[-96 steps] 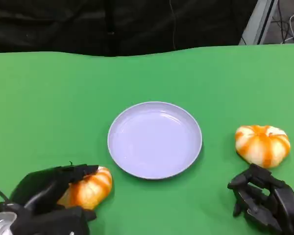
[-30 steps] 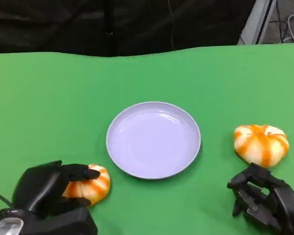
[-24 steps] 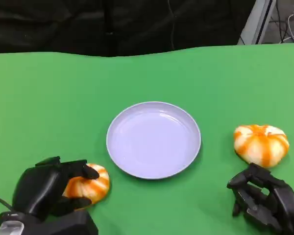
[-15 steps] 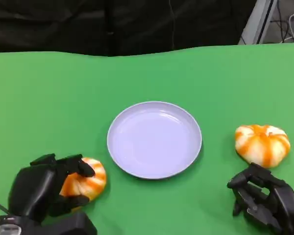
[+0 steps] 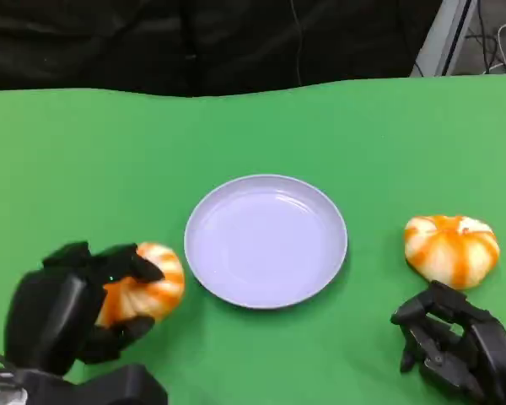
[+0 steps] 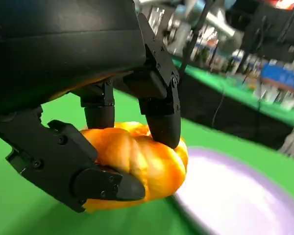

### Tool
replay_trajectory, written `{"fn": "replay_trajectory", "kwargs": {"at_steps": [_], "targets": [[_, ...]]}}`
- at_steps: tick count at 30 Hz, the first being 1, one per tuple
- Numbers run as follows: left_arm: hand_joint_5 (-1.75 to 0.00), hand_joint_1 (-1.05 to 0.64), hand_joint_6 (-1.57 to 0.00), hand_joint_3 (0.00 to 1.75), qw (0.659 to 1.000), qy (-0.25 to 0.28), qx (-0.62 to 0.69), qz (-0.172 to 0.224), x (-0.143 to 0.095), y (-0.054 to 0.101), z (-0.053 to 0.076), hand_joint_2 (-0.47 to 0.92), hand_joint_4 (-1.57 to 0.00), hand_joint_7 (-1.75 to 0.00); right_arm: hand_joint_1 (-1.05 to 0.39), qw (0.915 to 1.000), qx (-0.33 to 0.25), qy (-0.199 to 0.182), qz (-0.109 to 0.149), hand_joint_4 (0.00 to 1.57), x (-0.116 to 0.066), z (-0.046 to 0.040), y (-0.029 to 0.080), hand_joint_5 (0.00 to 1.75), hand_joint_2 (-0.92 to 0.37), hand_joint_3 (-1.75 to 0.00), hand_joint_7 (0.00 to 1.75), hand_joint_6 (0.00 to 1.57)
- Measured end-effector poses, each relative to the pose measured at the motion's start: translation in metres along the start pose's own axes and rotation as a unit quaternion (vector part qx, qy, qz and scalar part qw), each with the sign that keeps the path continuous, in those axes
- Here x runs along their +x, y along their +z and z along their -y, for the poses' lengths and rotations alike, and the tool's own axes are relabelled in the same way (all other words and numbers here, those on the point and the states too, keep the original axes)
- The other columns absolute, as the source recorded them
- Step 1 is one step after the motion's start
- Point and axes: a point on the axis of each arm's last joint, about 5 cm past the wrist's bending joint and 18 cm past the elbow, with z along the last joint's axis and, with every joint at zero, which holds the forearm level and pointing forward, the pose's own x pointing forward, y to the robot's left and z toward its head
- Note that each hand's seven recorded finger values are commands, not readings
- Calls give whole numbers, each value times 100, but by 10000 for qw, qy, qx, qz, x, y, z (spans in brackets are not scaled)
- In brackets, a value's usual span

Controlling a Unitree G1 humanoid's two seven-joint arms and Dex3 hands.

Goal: Grasp the bread from the table and place it into the plate.

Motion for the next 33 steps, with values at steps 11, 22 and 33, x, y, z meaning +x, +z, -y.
{"fn": "replay_trajectory", "kwargs": {"at_steps": [11, 22, 33], "targets": [[-169, -10, -95, 101, 9983, 307, 30, 494, 122, 126, -110, 45, -83, -114, -29, 10000, -10, -27, -12, 71, 0, -6, -4, 175, -92, -51, 143, 64], [-171, -12, -94, 97, 9955, 312, -169, 881, 319, 199, -30, 47, -80, -112, -29, 10000, -65, -28, 13, 71, 4, -29, -4, 175, -92, -51, 143, 65], [-163, -11, -97, 87, 9921, -11, -486, 1153, 531, 335, 209, 54, -83, -103, -29, 10000, -60, -12, 43, 71, 11, -41, 1, 175, -92, -51, 142, 64]]}}
